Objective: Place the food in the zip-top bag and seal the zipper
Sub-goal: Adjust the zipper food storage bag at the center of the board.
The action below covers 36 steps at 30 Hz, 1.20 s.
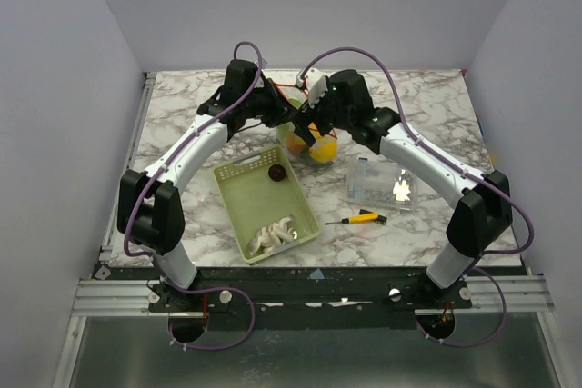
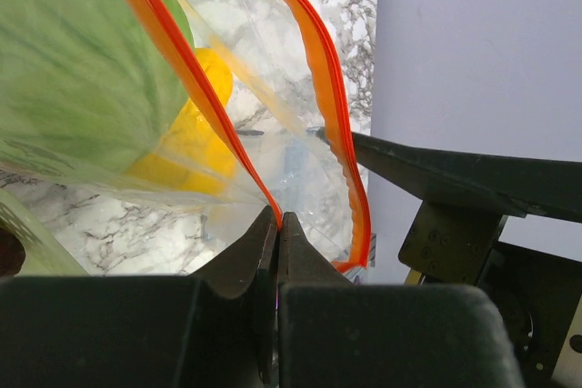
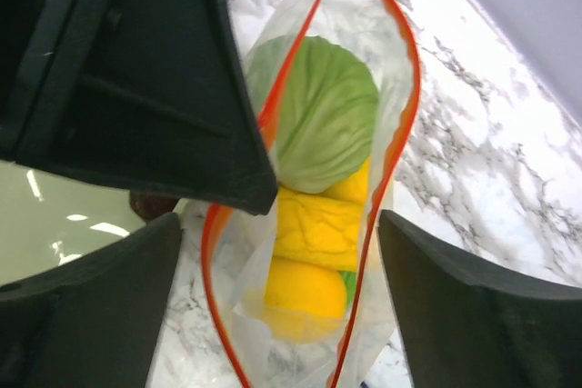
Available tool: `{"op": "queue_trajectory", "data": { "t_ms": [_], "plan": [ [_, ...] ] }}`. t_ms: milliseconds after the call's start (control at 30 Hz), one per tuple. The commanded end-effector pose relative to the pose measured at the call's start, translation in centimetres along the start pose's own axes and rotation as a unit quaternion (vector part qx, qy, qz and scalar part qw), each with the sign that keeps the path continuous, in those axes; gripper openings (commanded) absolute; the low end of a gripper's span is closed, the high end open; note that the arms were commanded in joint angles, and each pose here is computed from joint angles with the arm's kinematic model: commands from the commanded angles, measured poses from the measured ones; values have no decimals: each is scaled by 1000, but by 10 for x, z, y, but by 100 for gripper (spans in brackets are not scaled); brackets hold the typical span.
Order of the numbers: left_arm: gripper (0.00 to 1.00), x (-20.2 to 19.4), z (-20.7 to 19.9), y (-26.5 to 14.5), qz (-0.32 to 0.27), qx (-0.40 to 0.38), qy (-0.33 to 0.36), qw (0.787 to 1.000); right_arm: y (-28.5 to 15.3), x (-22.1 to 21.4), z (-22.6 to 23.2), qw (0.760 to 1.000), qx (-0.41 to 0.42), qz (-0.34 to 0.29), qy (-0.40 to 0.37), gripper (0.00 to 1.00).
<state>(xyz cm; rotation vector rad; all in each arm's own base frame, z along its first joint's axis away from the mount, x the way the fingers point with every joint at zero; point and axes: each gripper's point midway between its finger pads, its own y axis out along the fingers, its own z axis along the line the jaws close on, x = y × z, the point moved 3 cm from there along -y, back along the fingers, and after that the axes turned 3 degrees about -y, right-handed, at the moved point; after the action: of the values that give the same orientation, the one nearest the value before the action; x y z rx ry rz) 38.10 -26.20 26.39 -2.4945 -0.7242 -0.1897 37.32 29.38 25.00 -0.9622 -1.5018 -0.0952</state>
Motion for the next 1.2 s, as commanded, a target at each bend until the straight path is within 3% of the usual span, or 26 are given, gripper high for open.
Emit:
{"op": "queue_trajectory", "data": {
  "t_ms": [0, 67, 167, 267, 367, 400, 467, 633, 733, 833, 900, 1067, 1167],
  "plan": [
    [0, 8, -15, -8, -16, -16, 8, 1000, 15, -6, -17, 997, -77, 7, 4, 77],
    [0, 9, -14, -9, -20, -15, 9, 1000, 18, -10, -21, 996, -94, 3, 11, 60],
    [4, 12, -15, -11, -12, -24, 19, 999, 26, -15, -11, 998, -66, -1, 15, 44],
    [38, 25, -2, -28, -28, -18, 42, 999, 28, -15, -10, 998, -63, -11, 21, 28],
    [65, 46, 19, -59, -90, 7, 57, 994, 25, -15, -10, 998, -59, -23, 15, 10],
    [70, 51, 28, -67, -105, 18, 56, 993, 24, -14, -10, 998, -54, -27, 13, 2],
    [74, 60, 40, -80, -130, 30, 69, 989, 23, -13, -14, 998, -44, -34, 13, 1],
    [74, 77, 61, -90, -212, 24, 169, 962, 22, -12, -11, 999, 13, -51, -8, 1],
    [65, 78, 52, -83, -237, -57, 315, 917, 17, -12, -10, 995, 65, -70, -8, 1],
    [62, 71, 51, -67, -172, -96, 401, 895, 9, -6, -8, 989, 114, -96, -8, 1],
    [66, 72, 52, -56, -142, -116, 431, 883, 7, -4, -6, 987, 126, -95, -17, 1],
    [66, 86, 50, -33, -107, -182, 435, 875, 4, -4, -9, 986, 133, -95, -22, 0],
    [52, 94, 51, -21, -93, -195, 443, 870, 3, -2, -11, 986, 134, -96, -21, 1]
  ]
}}
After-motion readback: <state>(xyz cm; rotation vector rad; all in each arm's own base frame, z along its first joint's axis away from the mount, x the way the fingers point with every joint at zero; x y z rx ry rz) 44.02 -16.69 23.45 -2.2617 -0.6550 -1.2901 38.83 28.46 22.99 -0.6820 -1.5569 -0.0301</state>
